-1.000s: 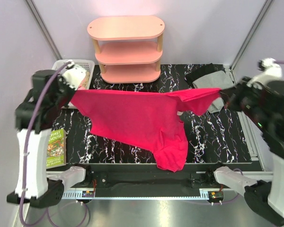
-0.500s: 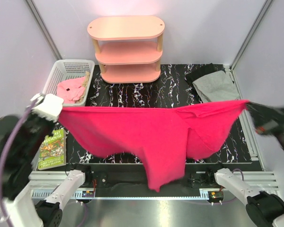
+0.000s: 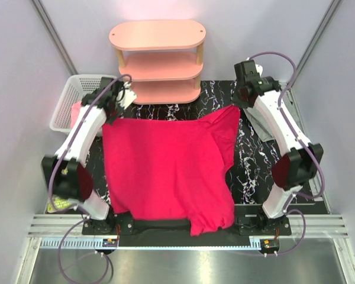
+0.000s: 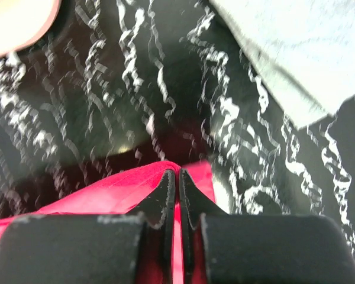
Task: Fold and stack the t-shirts
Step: Flatten the tshirt out, then fold the tshirt
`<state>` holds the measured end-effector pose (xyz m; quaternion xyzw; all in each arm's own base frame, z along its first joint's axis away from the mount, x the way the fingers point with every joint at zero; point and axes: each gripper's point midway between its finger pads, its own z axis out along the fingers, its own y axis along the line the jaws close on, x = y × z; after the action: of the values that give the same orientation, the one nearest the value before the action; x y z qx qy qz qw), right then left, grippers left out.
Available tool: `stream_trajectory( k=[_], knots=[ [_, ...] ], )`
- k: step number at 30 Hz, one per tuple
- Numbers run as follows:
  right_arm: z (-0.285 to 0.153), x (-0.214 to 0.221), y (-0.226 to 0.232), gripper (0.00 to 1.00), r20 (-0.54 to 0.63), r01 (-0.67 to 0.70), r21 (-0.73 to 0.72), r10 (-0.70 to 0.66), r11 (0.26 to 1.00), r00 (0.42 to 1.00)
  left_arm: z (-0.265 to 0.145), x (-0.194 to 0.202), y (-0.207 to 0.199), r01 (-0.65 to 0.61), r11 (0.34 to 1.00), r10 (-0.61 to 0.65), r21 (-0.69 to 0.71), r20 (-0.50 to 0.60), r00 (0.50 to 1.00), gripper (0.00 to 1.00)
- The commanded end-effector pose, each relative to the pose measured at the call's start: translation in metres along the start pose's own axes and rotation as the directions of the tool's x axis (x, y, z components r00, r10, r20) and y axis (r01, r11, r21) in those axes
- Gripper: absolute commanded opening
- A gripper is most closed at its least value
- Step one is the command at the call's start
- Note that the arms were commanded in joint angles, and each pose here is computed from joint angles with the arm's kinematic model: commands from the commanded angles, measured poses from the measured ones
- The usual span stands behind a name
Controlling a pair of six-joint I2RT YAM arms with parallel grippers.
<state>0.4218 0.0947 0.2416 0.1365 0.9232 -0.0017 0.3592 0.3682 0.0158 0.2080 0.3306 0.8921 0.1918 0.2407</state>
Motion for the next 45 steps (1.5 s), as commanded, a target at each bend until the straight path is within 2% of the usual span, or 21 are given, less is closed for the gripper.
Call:
stream_trajectory(
  k=[1, 2, 9, 11, 19, 20, 22, 23, 25, 34, 45],
  knots=[
    [-0.005, -0.067, -0.010, 0.00, 0.187, -0.046, 0.030, 0.040, 0.998, 0.982, 0.020, -0.048, 0.049, 0.016, 0.988, -0.009, -0.151, 0.045, 0.999, 0.00],
    [0.007, -0.064, -0.008, 0.00, 0.171, -0.029, 0.040, 0.022, 0.999, 0.985, 0.037, -0.051, 0.047, -0.002, 0.990, 0.005, -0.143, 0.019, 1.000, 0.00],
    [0.020, -0.092, 0.009, 0.00, 0.203, -0.001, 0.024, -0.004, 1.000, 0.979, 0.059, -0.075, 0.060, -0.041, 0.979, 0.043, -0.202, 0.006, 0.999, 0.00],
    [0.035, -0.090, 0.014, 0.00, 0.175, 0.016, 0.032, -0.022, 0.999, 0.984, 0.065, -0.075, 0.061, -0.051, 0.976, 0.052, -0.212, -0.003, 0.999, 0.00],
    [0.016, -0.075, 0.016, 0.00, 0.124, 0.035, 0.001, -0.035, 0.999, 0.992, 0.070, -0.060, 0.047, -0.056, 0.978, 0.055, -0.202, -0.008, 0.998, 0.00],
    [0.019, -0.060, 0.015, 0.00, 0.091, 0.054, 0.011, -0.054, 0.999, 0.994, 0.069, -0.057, 0.045, -0.058, 0.978, 0.057, -0.200, -0.008, 0.998, 0.00],
    [0.004, -0.057, 0.014, 0.00, 0.115, 0.052, -0.004, -0.051, 0.999, 0.992, 0.067, -0.049, 0.039, -0.065, 0.979, 0.065, -0.196, -0.004, 0.998, 0.00],
    [0.010, -0.039, 0.009, 0.00, 0.075, 0.063, 0.008, -0.063, 0.998, 0.995, 0.066, -0.047, 0.037, -0.065, 0.979, 0.067, -0.195, -0.001, 0.998, 0.00],
    [-0.003, -0.035, 0.007, 0.00, 0.096, 0.046, -0.005, -0.045, 0.999, 0.994, 0.069, -0.038, 0.028, -0.077, 0.981, 0.077, -0.181, -0.007, 0.997, 0.00],
    [-0.024, 0.027, -0.013, 0.00, 0.027, 0.074, 0.005, -0.074, 0.997, 0.997, 0.087, -0.010, 0.001, -0.103, 0.984, 0.098, -0.147, -0.041, 0.994, 0.00],
    [-0.007, 0.122, -0.025, 0.00, -0.155, 0.112, 0.000, -0.111, 0.994, 0.982, 0.098, 0.012, -0.029, -0.116, 0.990, 0.110, -0.081, -0.071, 0.991, 0.00]
  ],
)
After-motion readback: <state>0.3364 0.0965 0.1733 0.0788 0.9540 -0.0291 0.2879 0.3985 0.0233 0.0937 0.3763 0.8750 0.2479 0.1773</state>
